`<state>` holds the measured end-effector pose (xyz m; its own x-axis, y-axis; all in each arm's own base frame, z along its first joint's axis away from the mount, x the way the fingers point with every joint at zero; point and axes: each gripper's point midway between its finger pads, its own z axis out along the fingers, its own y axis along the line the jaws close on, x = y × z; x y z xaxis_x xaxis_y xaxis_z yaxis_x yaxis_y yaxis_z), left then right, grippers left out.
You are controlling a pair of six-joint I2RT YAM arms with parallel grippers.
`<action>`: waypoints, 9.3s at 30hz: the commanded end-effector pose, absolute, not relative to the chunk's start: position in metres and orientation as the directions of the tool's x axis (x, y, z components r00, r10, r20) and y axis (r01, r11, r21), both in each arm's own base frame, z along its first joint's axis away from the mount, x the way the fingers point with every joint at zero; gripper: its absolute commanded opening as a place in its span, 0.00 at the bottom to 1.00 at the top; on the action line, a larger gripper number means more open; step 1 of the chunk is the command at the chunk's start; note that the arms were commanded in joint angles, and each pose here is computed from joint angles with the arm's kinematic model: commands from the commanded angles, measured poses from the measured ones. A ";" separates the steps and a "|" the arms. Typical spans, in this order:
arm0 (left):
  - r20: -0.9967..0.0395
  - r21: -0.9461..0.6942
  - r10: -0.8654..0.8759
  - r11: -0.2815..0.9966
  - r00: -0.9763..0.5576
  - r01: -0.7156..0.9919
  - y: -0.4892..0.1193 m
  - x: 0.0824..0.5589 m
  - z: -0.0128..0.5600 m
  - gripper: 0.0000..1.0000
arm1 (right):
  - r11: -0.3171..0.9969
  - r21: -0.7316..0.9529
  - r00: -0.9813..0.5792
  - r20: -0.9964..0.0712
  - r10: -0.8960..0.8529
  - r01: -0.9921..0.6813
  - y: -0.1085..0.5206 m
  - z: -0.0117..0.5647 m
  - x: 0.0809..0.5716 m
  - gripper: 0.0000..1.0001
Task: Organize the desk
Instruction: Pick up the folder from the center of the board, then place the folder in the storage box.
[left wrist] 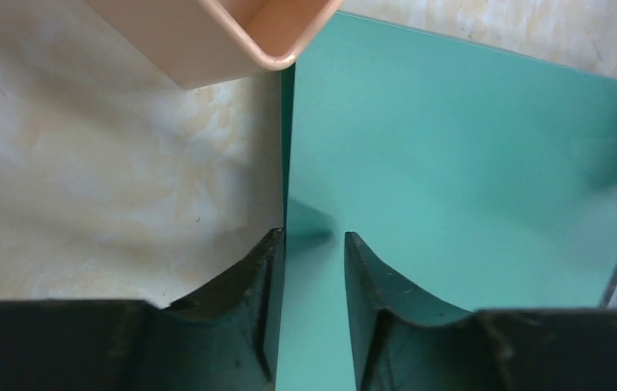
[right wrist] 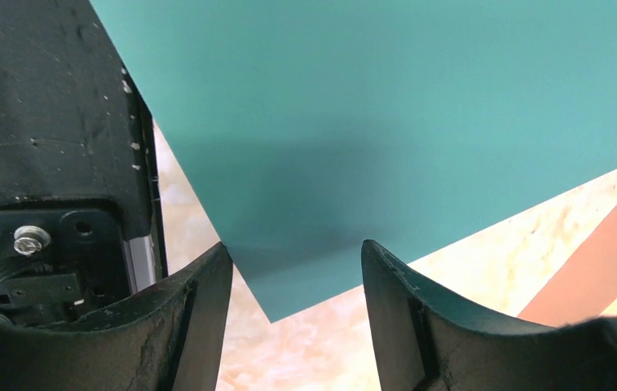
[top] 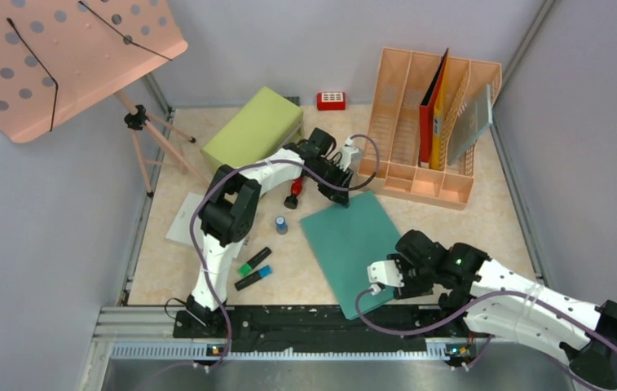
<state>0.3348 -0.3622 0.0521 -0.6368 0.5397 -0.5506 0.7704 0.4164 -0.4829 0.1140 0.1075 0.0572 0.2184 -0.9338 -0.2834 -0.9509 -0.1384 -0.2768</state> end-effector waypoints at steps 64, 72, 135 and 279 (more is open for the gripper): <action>-0.195 -0.812 0.660 0.306 -0.726 0.496 -0.364 0.250 0.074 0.00 | 0.115 -0.489 0.106 -0.401 -0.910 -0.865 0.122 0.083 0.187 0.61; -0.325 -0.718 0.664 0.290 -0.673 0.633 -0.361 0.265 0.113 0.00 | 0.037 -0.340 0.171 -0.560 -0.810 -0.940 0.152 0.123 0.150 0.85; -0.843 -0.050 0.536 0.013 -0.050 0.999 -0.303 0.218 0.247 0.00 | 0.386 0.140 -0.276 -0.905 -0.323 -0.912 0.203 0.265 0.228 0.96; -0.901 -0.192 0.229 0.551 -0.369 0.812 -0.246 0.330 0.301 0.69 | 0.983 0.004 0.308 -0.950 -0.054 0.185 -0.016 0.338 0.476 0.00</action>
